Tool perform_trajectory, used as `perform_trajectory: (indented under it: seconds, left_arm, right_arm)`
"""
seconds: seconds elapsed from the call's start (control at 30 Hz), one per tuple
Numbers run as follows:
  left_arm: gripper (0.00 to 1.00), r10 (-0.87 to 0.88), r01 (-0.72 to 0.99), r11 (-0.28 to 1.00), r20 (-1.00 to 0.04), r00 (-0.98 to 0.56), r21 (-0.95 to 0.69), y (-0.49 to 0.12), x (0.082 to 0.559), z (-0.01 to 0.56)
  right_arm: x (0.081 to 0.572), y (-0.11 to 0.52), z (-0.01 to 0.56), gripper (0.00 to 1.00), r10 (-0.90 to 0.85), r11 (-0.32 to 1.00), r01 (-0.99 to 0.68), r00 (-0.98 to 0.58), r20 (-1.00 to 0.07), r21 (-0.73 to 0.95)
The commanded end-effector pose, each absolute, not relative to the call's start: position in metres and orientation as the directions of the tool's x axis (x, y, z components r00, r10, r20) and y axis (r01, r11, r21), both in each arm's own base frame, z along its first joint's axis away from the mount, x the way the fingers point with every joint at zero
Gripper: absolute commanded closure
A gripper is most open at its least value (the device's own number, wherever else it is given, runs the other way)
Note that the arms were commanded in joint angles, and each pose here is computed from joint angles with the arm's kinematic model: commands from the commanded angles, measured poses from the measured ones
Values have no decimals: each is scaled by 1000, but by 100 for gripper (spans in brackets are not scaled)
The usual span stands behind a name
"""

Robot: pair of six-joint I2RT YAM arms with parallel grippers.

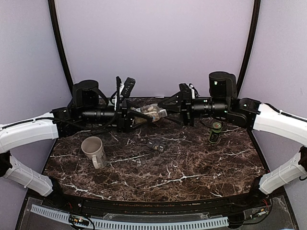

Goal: Sort the pills into containers
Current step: Screw the lid of the pill bottle onto the pill bottle.

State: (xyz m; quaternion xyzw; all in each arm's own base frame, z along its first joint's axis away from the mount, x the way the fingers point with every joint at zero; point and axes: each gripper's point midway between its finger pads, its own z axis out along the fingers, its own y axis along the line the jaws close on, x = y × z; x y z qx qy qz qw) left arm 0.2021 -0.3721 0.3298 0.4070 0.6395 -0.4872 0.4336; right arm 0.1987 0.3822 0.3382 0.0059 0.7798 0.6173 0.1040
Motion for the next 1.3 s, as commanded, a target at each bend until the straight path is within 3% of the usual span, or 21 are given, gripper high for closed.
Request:
perform_trajectory:
  seconds: [0.0, 0.4, 0.7, 1.27]
  left_arm:
    - [100, 35, 964, 226, -987, -154, -142, -379, 201, 351]
    - [100, -20, 915, 403, -1000, -20, -27, -348, 214, 358]
    - [100, -21, 907, 421, -1000, -21, -28, -345, 215, 355]
    - [100, -173, 838, 475, -962, -212, -269, -316, 237, 339]
  right_arm:
    - [168, 404, 309, 76, -4, 245, -66, -998, -67, 967]
    - [169, 405, 310, 78, 5, 236, -19, -1000, -20, 972]
    - [172, 411, 322, 77, -8, 229, -40, -999, -40, 973]
    - [182, 401, 349, 49, 22, 273, -216, -973, -231, 937]
